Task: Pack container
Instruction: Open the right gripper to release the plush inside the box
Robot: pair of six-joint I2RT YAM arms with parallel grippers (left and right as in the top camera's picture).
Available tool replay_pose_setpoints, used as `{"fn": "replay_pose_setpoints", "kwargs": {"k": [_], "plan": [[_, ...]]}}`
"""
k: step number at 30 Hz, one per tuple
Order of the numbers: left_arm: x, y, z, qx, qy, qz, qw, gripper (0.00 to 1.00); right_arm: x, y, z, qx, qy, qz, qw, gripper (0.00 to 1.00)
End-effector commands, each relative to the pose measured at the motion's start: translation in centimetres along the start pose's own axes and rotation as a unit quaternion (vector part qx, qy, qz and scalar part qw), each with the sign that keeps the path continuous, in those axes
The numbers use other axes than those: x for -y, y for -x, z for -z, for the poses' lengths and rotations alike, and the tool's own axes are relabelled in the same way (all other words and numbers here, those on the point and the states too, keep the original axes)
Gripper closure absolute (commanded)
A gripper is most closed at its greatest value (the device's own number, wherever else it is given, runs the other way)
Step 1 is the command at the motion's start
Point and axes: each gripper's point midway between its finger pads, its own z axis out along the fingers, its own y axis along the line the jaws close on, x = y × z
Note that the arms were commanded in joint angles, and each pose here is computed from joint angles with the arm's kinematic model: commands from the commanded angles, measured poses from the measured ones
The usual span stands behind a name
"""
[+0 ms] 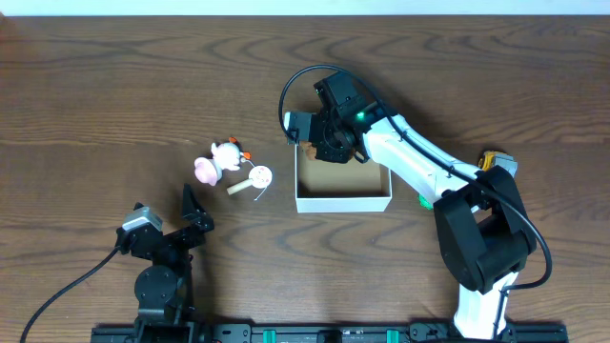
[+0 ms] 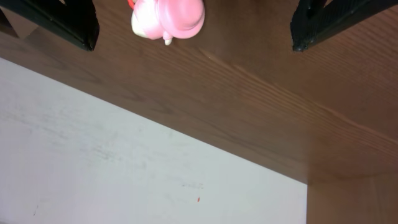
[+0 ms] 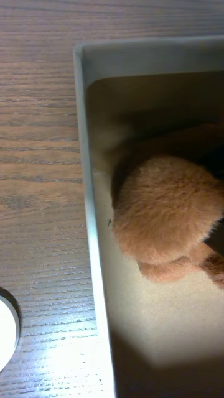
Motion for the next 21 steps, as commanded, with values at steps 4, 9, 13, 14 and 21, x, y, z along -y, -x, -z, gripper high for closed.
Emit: {"fn": "replay_pose_setpoints", "kwargs": {"k": [4, 9, 13, 14, 21], "plan": [[-0.71, -1.54, -0.19, -0.017, 0.011, -0.016, 1.0, 0.02, 0.33, -0.32, 0.0, 0.0, -0.001, -0.016, 1.0, 0.67], [-0.71, -1.54, -0.19, -0.017, 0.011, -0.016, 1.0, 0.02, 0.26, -0.37, 0.0, -0.001, 0.0, -0.016, 1.0, 0.44], [-0.71, -1.54, -0.19, -0.017, 0.011, -0.016, 1.0, 0.02, 0.26, -0.37, 0.02, -0.001, 0.0, -0.016, 1.0, 0.41], [-0.71, -1.54, -0.19, -0.017, 0.011, -0.016, 1.0, 0.02, 0.28, -0.36, 0.03, 0.0, 0.0, -0.016, 1.0, 0.4], [-0.71, -1.54, -0.19, -0.017, 0.011, -0.016, 1.0, 0.02, 0.32, -0.3, 0.13, 0.0, -0.001, -0.03, 1.0, 0.37]]}}
